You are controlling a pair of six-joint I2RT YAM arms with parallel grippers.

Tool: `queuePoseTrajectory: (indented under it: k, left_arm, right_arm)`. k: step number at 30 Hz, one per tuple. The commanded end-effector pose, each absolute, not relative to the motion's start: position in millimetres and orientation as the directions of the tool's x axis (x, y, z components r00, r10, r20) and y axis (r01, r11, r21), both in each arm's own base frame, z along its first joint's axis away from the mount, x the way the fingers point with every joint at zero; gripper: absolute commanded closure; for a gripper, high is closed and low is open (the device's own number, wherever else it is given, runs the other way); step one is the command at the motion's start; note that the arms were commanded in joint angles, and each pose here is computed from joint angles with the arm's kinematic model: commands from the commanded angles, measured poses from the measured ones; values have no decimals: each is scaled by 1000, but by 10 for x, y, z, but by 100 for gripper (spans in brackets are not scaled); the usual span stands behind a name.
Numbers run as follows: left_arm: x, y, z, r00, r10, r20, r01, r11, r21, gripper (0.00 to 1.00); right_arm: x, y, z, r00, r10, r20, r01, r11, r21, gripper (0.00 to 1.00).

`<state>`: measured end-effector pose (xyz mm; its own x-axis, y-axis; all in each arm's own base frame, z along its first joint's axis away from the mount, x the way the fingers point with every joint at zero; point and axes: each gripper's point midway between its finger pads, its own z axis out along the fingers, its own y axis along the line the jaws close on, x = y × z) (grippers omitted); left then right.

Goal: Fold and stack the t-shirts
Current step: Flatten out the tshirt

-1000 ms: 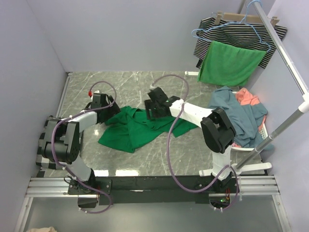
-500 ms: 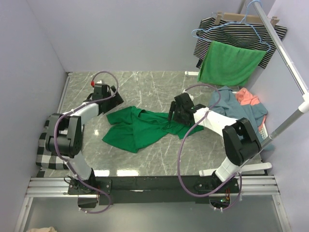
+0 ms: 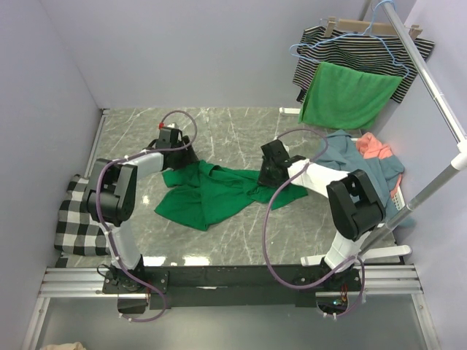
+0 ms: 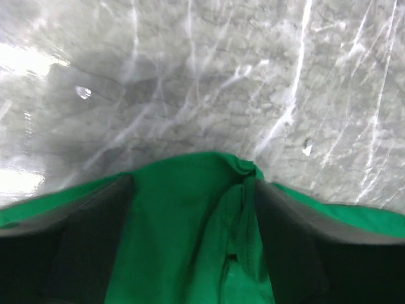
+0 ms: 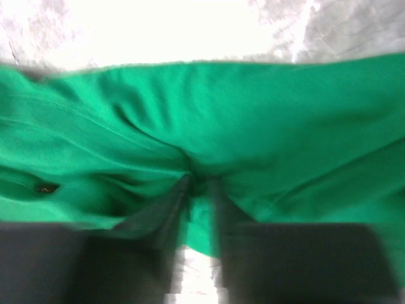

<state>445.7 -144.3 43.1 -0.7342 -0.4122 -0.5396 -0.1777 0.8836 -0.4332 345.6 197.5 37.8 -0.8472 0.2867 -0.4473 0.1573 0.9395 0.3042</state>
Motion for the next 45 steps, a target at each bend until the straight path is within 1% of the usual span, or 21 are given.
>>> queuePoseTrajectory:
  k: [1,2,3,5,8,17,18,20,24,25,26,27,28,33,36,38,39,40,42,43,45]
  left_arm:
    - [4380,-1512,360,-761,-374,-530,-136,891,-433,48]
    - [4363,-1513,350,-762,-375,-528,-138,891,-433,60]
    - [4352,-1520,386,-758,-375,-534,-132,889,-438,82]
    - [4313,-1503,385,-755,-377,-536,-135,890,-436,99]
    - [4289,-1505,538,-742,-376,-555,-117,888,-444,99]
    - [4271,-1451,1737,-604,-386,-698,-13,880,-475,99]
    - [4265,-1443,1801,-595,-385,-705,-8,881,-474,94]
    - [4250,-1425,1910,-577,-390,-717,-4,880,-475,76]
    - [4249,-1373,1917,-562,-407,-720,-31,880,-474,75]
    - [4248,-1357,1901,-560,-416,-716,-45,879,-475,76]
    - [4248,-1345,1905,-558,-422,-715,-55,878,-476,77]
    - [4241,-1326,1905,-553,-427,-715,-66,878,-474,77]
    - [4229,-1324,1904,-553,-430,-714,-67,877,-476,76]
    - [4210,-1189,2071,-497,-446,-744,-93,880,-466,73]
    - [4210,-1145,2120,-481,-454,-750,-95,878,-470,70]
    - [4214,-1128,2118,-480,-461,-747,-103,874,-474,71]
    - [4214,-1127,2119,-480,-463,-745,-103,873,-477,75]
    - [4213,-1125,2119,-479,-469,-742,-105,870,-482,76]
    - [4212,-1129,2143,-471,-475,-743,-101,866,-489,76]
    - [4212,-1126,2152,-467,-479,-743,-100,864,-493,76]
    - [4212,-1120,2192,-460,-484,-745,-99,861,-498,76]
  right_arm:
    - [3717,2090,528,-819,300,-489,126,926,356,90]
    - [3740,2118,575,-818,295,-494,110,923,369,100]
    - [3762,2132,648,-811,271,-518,74,927,368,100]
    - [3823,2142,793,-790,252,-559,36,929,369,100]
    - [3929,2152,1129,-745,231,-626,-16,931,364,100]
    - [4271,2304,2394,-596,211,-775,-165,912,375,100]
    - [4300,2296,2471,-586,208,-783,-171,913,370,100]
    - [4348,2351,2791,-543,207,-814,-215,903,373,100]
    - [4564,2473,3350,-474,175,-863,-297,891,344,100]
    - [4568,2502,3828,-414,190,-890,-337,876,344,100]
    - [4586,2538,4011,-387,176,-905,-372,868,328,100]
    - [4699,2601,4017,-388,168,-906,-378,868,322,100]
    - [4636,2573,4525,-306,202,-930,-411,853,321,100]
    - [4487,2559,5180,-172,271,-947,-509,798,322,100]
    - [4325,2627,4953,-231,257,-938,-545,765,343,100]
    - [4196,2786,4489,-339,178,-924,-581,732,355,100]
    - [4035,2828,4436,-352,145,-925,-609,715,343,100]
    - [3881,3000,4023,-419,70,-905,-621,705,342,100]
    - [3519,3169,3838,-411,-19,-911,-696,652,301,100]
    - [3186,3413,3511,-459,-108,-882,-754,573,322,100]
    - [2840,3566,3286,-469,-190,-863,-801,503,325,100]
